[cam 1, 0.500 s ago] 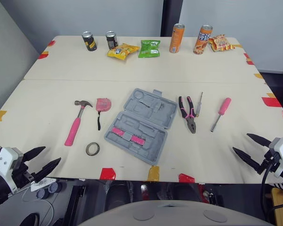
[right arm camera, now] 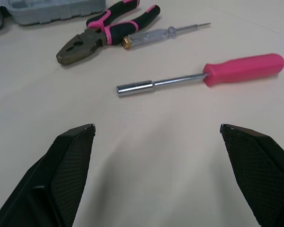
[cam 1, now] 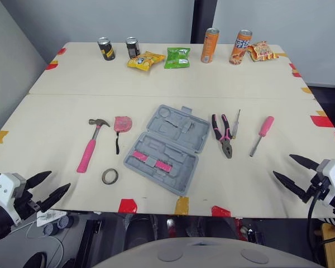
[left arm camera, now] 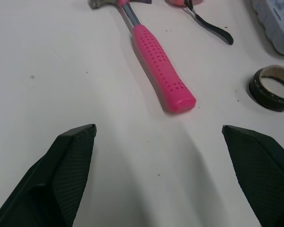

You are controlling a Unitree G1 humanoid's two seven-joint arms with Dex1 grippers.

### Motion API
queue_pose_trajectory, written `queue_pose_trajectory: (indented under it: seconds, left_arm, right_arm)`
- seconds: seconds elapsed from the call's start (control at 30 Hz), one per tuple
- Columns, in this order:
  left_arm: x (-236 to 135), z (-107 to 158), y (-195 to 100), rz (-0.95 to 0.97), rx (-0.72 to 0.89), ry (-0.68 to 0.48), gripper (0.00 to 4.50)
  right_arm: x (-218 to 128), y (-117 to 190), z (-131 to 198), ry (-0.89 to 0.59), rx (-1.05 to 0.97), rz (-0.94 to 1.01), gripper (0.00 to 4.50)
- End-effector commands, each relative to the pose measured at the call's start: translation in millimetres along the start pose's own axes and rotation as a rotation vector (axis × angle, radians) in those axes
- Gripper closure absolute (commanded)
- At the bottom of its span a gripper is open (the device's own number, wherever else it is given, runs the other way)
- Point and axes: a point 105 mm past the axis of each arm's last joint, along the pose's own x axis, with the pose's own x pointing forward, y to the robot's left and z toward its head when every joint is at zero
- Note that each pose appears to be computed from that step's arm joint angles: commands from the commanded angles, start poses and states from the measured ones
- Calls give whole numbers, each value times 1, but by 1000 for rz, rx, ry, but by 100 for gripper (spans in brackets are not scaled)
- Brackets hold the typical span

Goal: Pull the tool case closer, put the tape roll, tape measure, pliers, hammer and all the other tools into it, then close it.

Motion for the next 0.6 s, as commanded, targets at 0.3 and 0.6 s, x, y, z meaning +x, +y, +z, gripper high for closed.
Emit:
queue_pose_trajectory:
  seconds: [0.3, 0.6]
  left_arm:
    - [35, 42, 11, -65, 106, -57, 0]
    - [120, 89, -33, -315, 182, -88, 0]
  right_arm:
    - [29, 33, 30, -61, -13, 150, 2]
    - [74, 69, 45, -64, -20, 274, 27]
